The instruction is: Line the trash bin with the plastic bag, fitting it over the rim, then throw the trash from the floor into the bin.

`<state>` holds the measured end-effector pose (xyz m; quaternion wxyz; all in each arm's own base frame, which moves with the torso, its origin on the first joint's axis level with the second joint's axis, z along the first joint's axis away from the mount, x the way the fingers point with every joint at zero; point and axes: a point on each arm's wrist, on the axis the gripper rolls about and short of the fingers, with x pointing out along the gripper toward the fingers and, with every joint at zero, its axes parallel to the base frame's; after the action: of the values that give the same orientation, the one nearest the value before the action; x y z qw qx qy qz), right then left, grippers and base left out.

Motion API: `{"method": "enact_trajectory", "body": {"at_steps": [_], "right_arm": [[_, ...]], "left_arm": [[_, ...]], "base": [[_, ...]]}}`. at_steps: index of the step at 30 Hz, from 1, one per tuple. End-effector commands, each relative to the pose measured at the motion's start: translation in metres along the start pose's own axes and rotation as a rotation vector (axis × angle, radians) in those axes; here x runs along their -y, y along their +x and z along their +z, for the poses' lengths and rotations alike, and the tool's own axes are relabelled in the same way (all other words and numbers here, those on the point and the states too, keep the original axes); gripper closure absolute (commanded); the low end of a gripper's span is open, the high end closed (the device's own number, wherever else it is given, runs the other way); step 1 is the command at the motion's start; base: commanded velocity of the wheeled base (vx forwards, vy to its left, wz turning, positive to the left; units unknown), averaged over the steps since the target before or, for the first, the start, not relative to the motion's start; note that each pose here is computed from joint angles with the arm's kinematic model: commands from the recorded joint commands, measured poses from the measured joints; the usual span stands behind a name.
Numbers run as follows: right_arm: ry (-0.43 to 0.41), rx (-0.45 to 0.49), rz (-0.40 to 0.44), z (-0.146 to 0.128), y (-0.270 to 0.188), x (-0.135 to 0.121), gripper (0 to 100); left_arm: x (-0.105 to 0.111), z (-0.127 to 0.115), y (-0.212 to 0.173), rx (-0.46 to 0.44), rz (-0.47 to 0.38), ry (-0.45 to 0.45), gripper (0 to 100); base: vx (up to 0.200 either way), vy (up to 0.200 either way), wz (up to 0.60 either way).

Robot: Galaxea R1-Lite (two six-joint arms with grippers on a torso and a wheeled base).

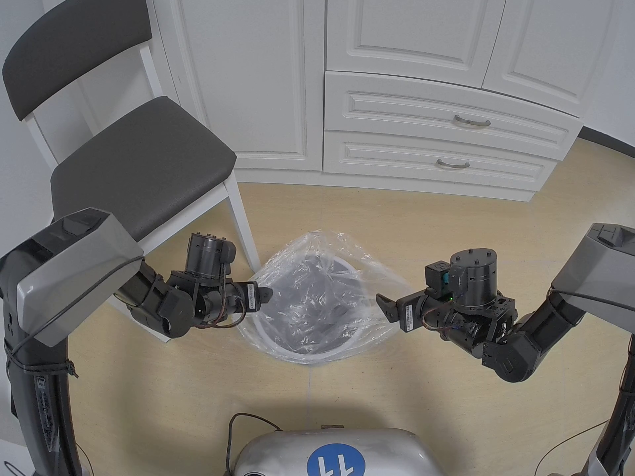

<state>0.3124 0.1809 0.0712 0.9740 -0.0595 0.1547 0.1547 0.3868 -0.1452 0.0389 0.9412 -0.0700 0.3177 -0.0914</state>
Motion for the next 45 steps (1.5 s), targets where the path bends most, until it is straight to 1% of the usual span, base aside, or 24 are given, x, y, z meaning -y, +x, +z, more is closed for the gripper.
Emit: {"method": "enact_trajectory", "body": {"at_steps": [1, 2, 3, 6, 10, 12, 16, 20, 23, 28, 31, 34, 36, 40, 45], "right_arm": [[-0.008, -0.04, -0.006, -0.014, 0.008, 0.001, 0], [-0.008, -0.04, -0.006, -0.014, 0.008, 0.001, 0], [-0.01, -0.053, -0.009, -0.019, 0.013, 0.0, 0], [-0.01, -0.062, -0.01, -0.023, 0.018, -0.001, 0], [-0.009, -0.067, -0.012, -0.025, 0.02, -0.001, 0], [-0.002, -0.064, -0.022, -0.025, 0.025, 0.002, 0], [0.01, -0.048, -0.038, -0.028, 0.035, 0.006, 0], [0.008, -0.046, -0.075, -0.035, 0.043, 0.013, 0], [0.012, -0.037, -0.117, -0.034, 0.05, 0.016, 0], [0.02, -0.023, -0.116, -0.031, 0.051, 0.015, 0], [0.03, 0.006, -0.116, -0.028, 0.055, 0.015, 0], [0.037, 0.034, -0.12, -0.034, 0.066, 0.014, 0], [0.044, 0.045, -0.135, -0.038, 0.074, 0.019, 0], [0.048, 0.033, -0.155, -0.047, 0.085, 0.027, 0], [0.058, 0.036, -0.173, -0.053, 0.097, 0.035, 0]], "left_arm": [[-0.01, 0.011, 0.006, 0.036, 0.034, -0.051, 0], [-0.01, 0.011, 0.006, 0.036, 0.034, -0.051, 0], [-0.014, 0.01, 0.008, 0.037, 0.044, -0.055, 0], [-0.022, 0.013, 0.012, 0.044, 0.065, -0.062, 0], [-0.024, 0.016, 0.018, 0.059, 0.081, -0.07, 0], [-0.029, 0.019, 0.026, 0.078, 0.126, -0.078, 0], [-0.038, 0.023, 0.032, 0.104, 0.161, -0.091, 0], [-0.042, 0.031, 0.031, 0.129, 0.166, -0.104, 0], [-0.042, 0.032, 0.031, 0.131, 0.167, -0.105, 0], [-0.039, 0.031, 0.031, 0.132, 0.161, -0.105, 0], [-0.037, 0.033, 0.028, 0.138, 0.153, -0.123, 0], [-0.034, 0.033, 0.03, 0.14, 0.147, -0.131, 0], [-0.032, 0.032, 0.031, 0.142, 0.142, -0.139, 0], [-0.028, 0.027, 0.041, 0.151, 0.13, -0.149, 0], [-0.029, 0.025, 0.047, 0.172, 0.121, -0.164, 0]], "base": [[0.0, 0.0, 0.0], [0.0, 0.0, 0.0], [0.0, 0.0, 0.0], [0.0, 0.0, 0.0], [0.0, 0.0, 0.0], [0.0, 0.0, 0.0], [0.0, 0.0, 0.0], [0.0, 0.0, 0.0], [0.0, 0.0, 0.0], [0.0, 0.0, 0.0], [0.0, 0.0, 0.0], [0.0, 0.0, 0.0], [0.0, 0.0, 0.0], [0.0, 0.0, 0.0], [0.0, 0.0, 0.0]]}}
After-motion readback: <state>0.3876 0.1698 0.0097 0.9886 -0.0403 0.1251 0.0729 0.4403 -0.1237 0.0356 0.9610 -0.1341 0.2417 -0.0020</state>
